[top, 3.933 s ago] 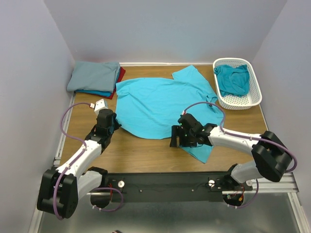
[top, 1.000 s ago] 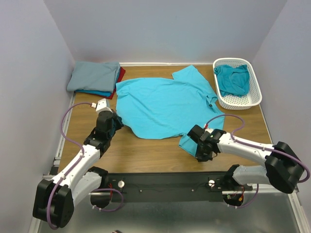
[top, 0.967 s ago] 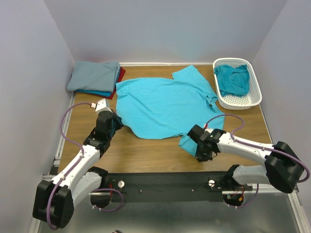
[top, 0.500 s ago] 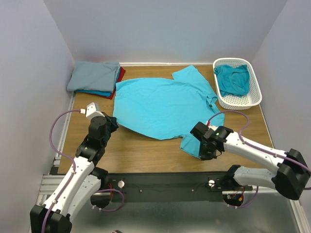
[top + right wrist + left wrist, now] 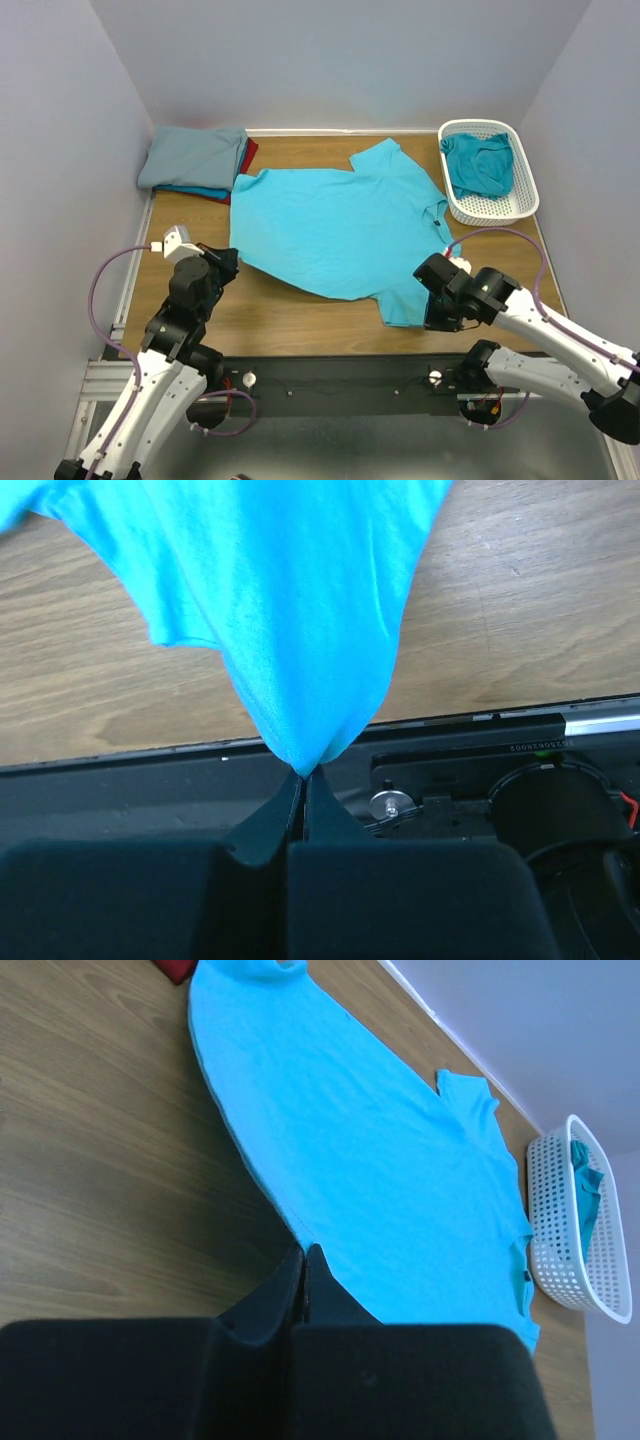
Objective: Fold and stack the t-shirts
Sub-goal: Fold the tshirt
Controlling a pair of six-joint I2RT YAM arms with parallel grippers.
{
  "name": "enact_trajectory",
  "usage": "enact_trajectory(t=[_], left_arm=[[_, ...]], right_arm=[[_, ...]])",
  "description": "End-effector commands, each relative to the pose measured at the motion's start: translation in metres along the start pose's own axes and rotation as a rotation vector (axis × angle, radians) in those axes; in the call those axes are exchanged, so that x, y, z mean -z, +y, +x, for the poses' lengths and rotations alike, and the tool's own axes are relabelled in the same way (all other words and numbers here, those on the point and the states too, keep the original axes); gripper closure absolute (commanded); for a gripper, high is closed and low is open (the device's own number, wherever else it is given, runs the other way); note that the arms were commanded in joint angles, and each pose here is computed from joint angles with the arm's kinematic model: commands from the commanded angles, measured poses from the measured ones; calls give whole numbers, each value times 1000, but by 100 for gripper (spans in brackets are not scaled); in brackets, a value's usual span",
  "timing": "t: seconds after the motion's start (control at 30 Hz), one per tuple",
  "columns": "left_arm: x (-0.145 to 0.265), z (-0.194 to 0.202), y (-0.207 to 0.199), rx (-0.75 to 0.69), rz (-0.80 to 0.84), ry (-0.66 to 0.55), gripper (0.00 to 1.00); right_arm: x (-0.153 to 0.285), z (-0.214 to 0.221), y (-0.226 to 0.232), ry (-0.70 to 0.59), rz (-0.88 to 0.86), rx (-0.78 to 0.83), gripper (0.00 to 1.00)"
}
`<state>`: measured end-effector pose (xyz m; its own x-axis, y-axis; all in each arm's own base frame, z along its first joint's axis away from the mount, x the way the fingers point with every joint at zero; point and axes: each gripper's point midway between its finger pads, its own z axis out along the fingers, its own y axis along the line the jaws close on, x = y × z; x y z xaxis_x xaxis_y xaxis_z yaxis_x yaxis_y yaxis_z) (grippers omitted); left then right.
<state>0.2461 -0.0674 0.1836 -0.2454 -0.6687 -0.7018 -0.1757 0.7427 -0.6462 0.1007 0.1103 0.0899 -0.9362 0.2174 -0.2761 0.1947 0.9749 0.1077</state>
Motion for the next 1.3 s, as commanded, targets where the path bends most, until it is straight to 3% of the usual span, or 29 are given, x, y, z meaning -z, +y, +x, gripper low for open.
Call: enact_trajectory(t=[0.0, 0.13, 0.4, 0.6, 0.9, 1.03, 1.27], left_arm=[[5, -10, -1, 40, -23, -36, 100], [-2, -10, -5, -29, 4, -42, 100], [-18, -10, -5, -56, 26, -97, 100], [-38, 10, 3, -87, 4, -39, 100], [-53, -4, 23, -113, -56, -93, 100], [-68, 1, 30, -163, -43, -24, 100], [-77, -2, 38, -181, -61, -22, 100]], right_arm=[[14, -11, 0, -56, -8, 0, 100], [16, -35, 21, -143, -63, 14, 100], [24, -110, 38, -426, 49, 30, 100], [32, -161, 56, -579, 109, 45, 100], [8, -220, 71, -618, 173, 79, 100], [2, -243, 76, -621, 171, 87, 100], [-14, -273, 76, -612, 199, 100, 100]])
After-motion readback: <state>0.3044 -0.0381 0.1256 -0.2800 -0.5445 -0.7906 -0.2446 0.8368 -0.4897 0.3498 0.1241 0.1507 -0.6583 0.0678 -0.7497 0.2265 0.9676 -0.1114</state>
